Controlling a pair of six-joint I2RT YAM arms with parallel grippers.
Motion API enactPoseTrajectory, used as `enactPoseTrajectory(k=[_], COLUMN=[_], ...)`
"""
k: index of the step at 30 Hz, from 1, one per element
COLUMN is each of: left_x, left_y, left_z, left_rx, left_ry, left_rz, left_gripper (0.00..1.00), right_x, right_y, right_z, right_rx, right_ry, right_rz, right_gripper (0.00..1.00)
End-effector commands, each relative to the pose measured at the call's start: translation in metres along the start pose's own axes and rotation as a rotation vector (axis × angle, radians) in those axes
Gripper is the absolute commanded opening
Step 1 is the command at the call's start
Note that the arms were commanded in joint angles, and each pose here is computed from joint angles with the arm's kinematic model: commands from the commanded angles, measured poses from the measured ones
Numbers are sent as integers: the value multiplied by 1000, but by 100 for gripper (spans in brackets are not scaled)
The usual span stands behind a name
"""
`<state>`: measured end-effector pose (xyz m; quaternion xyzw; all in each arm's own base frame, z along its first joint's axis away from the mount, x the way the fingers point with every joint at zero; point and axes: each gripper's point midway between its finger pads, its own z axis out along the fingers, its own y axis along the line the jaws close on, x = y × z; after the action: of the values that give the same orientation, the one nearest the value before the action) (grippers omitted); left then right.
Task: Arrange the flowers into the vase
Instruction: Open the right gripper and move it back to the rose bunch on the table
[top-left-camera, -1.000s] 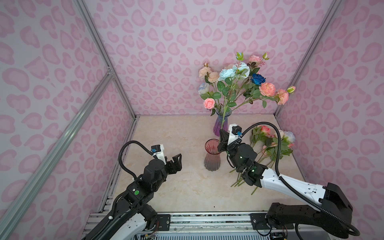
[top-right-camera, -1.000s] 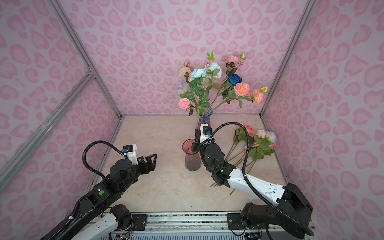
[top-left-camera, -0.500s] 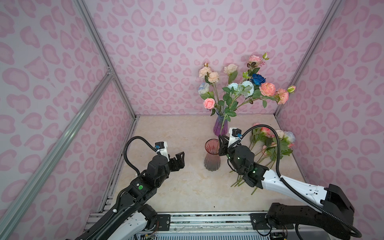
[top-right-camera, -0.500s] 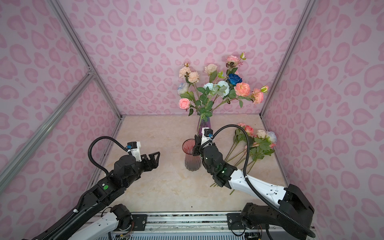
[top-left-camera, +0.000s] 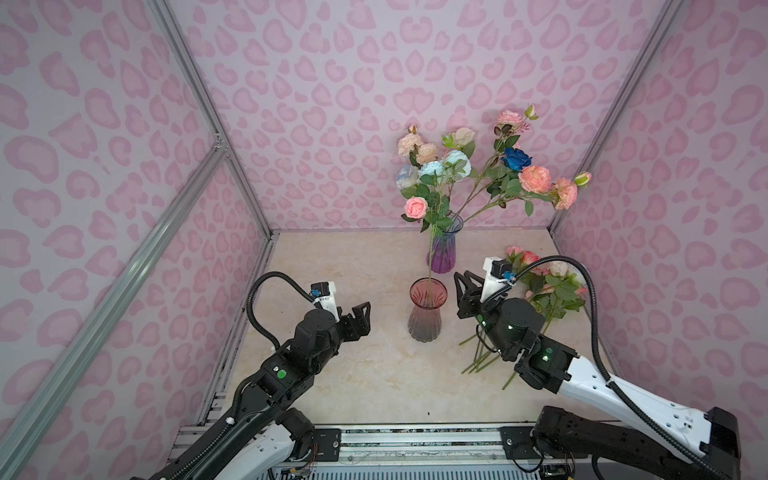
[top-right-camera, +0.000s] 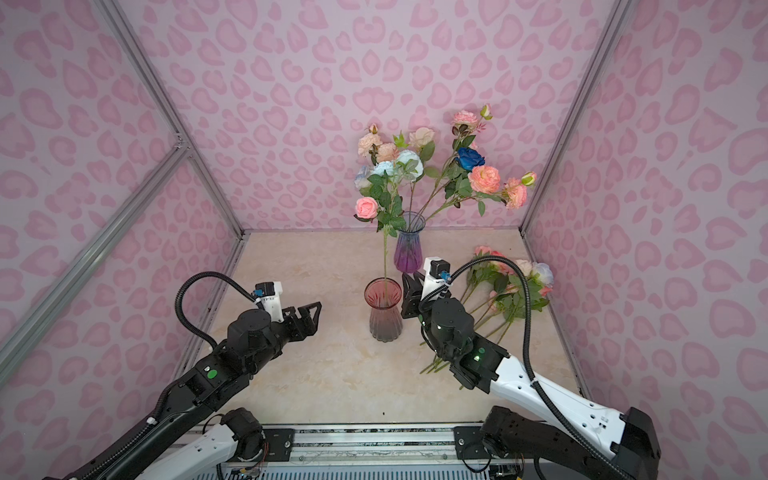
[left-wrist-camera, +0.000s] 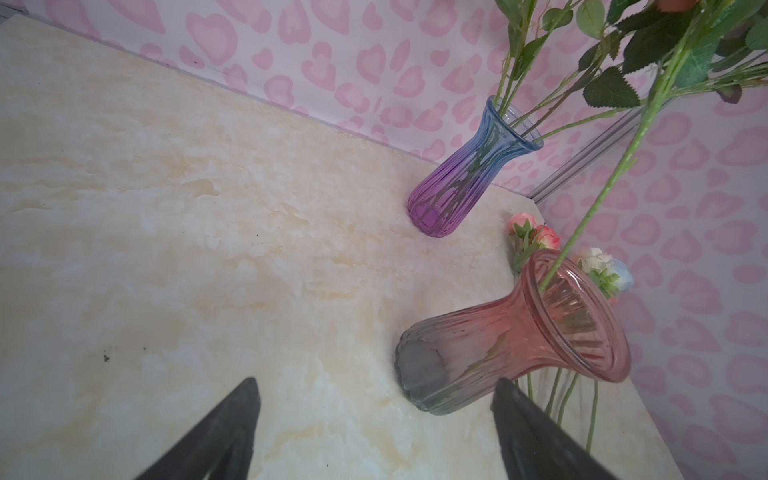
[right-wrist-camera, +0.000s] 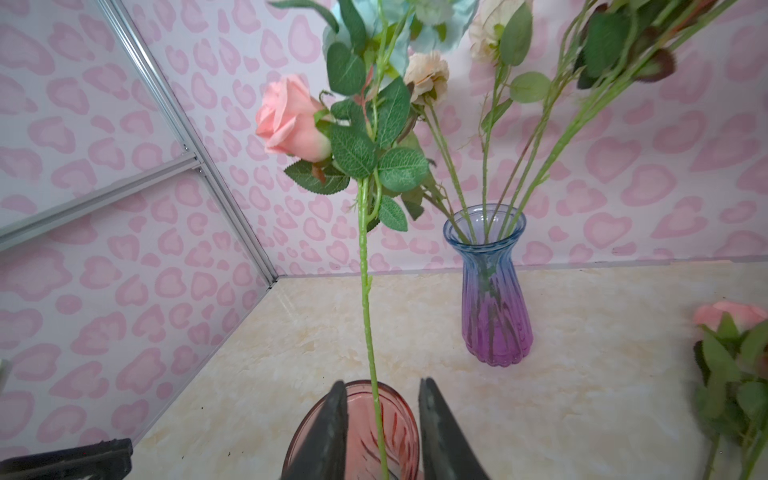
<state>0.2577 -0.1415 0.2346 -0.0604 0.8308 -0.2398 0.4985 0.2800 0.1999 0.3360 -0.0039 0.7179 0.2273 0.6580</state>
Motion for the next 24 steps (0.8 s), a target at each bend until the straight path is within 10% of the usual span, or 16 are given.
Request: enactPoseTrajectory(k=[1, 13, 24], left_x=[-8, 10, 28], left_y=[-7, -31, -39], left_z=[0, 16, 25], left_rx=[36, 164, 210], left_ry=[-37, 38, 114], left_rz=[-14, -15, -3], left_gripper=[89, 87, 87], right_x=[1, 79, 154], right_y=[-39, -248, -309], right_z=[-18, -37, 16], right_rx=[148, 617, 746], right_ry=[18, 228, 463], right_rz=[-30, 387, 578], right_gripper=[36, 32, 34])
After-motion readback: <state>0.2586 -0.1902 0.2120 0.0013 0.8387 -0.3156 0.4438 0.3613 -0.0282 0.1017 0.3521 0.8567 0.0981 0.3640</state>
